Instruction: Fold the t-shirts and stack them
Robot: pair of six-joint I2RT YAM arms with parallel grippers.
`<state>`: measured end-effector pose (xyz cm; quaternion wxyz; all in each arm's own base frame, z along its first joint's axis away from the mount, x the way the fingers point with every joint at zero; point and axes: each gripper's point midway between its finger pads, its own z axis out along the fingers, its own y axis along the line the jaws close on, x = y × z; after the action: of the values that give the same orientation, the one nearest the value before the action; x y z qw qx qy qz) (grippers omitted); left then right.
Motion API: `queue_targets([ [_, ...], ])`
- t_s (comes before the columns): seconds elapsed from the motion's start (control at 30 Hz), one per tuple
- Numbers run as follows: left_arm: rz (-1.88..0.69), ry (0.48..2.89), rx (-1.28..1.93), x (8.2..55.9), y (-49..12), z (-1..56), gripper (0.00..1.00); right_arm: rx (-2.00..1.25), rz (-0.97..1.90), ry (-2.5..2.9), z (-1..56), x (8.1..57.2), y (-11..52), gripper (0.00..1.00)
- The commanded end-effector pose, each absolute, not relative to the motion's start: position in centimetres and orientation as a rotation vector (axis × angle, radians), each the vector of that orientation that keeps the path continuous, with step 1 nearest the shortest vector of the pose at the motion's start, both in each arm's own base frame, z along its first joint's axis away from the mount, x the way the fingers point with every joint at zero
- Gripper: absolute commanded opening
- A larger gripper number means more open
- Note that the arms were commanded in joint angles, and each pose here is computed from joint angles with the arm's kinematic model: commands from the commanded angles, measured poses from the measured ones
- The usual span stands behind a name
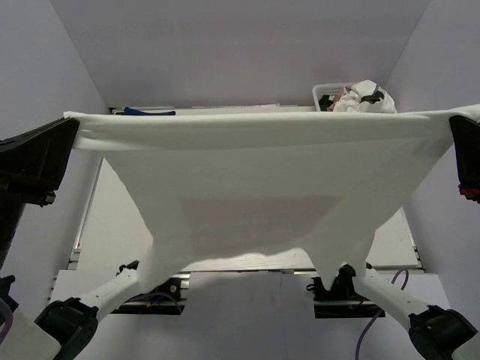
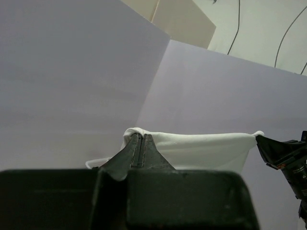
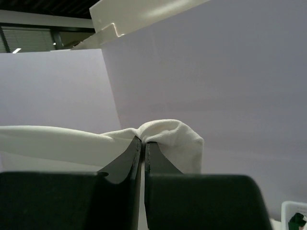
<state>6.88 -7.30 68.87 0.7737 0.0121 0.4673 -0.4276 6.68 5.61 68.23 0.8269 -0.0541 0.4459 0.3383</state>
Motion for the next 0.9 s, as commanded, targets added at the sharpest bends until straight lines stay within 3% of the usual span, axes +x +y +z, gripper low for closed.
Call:
queue_targets([
  [0.0, -0.833, 1.088, -0.041, 11.5, -7.5, 67.6, 0.00, -0.055, 0.626, 0.941, 68.2, 8.4, 4.5, 0.00],
  [0.1, -0.792, 1.180, -0.088, 16.0, -8.5, 65.6, 0.00, -0.024, 0.591, 1.057, 65.5, 13.7, 6.1, 0.00],
  [0.17, -0.722, 1.278, -0.147, 21.8, -9.6, 62.8, 0.00, 0.025, 0.539, 1.169, 62.7, 18.4, 7.1, 0.00],
  [0.2, -0.689, 1.311, -0.159, 24.0, -10.0, 61.4, 0.00, 0.021, 0.504, 1.294, 59.1, 23.2, 9.1, 0.00],
  [0.23, -0.608, 1.417, -0.208, 28.4, -10.8, 57.3, 0.00, 0.023, 0.492, 1.339, 57.6, 24.9, 9.8, 0.00],
  [0.3, -0.498, 1.504, -0.287, 33.0, -10.6, 53.2, 0.00, 0.032, 0.452, 1.491, 51.5, 30.8, 12.2, 0.00],
  [0.37, -0.332, 1.668, -0.360, 38.8, -10.8, 45.6, 0.00, 0.077, 0.396, 1.553, 48.2, 33.8, 12.1, 0.00],
  [0.4, -0.243, 1.721, -0.398, 40.8, -10.4, 42.0, 0.00, 0.087, 0.374, 1.667, 42.9, 37.0, 13.4, 0.00],
  [0.57, -0.083, 2.018, -0.417, 48.3, -11.3, 26.6, 0.00, 0.108, 0.393, 1.959, 29.0, 44.7, 14.8, 0.00],
  [0.63, -0.016, 2.147, -0.407, 50.8, -11.8, 20.6, 0.11, 0.161, 0.372, 2.138, 21.6, 48.1, 14.1, 0.00],
  [0.67, 0.004, 2.193, -0.408, 51.4, -11.7, 19.0, 0.19, 0.132, 0.428, 2.190, 20.3, 48.3, 15.0, 0.11],
  [0.7, -0.013, 2.185, -0.405, 52.7, -12.2, 20.1, 0.32, 0.139, 0.448, 2.239, 19.0, 48.8, 14.8, 0.33],
  [0.73, 0.042, 2.277, -0.395, 52.5, -12.2, 17.0, 0.53, 0.135, 0.435, 2.333, 16.2, 49.7, 15.0, 0.82],
  [0.77, 0.064, 2.284, -0.386, 52.8, -12.1, 16.9, 0.62, 0.106, 0.472, 2.353, 15.8, 49.6, 15.5, 0.90],
  [0.8, 0.071, 2.265, -0.393, 53.3, -12.0, 17.8, 0.69, 0.095, 0.478, 2.362, 15.2, 49.7, 15.9, 0.90],
  [0.83, 0.078, 2.267, -0.378, 53.3, -11.9, 17.8, 0.99, 0.084, 0.489, 2.358, 14.7, 49.3, 16.0, 0.90],
  [0.87, 0.079, 2.270, -0.354, 52.8, -12.2, 17.9, 1.00, 0.074, 0.497, 2.355, 14.6, 49.0, 16.3, 0.90],
])
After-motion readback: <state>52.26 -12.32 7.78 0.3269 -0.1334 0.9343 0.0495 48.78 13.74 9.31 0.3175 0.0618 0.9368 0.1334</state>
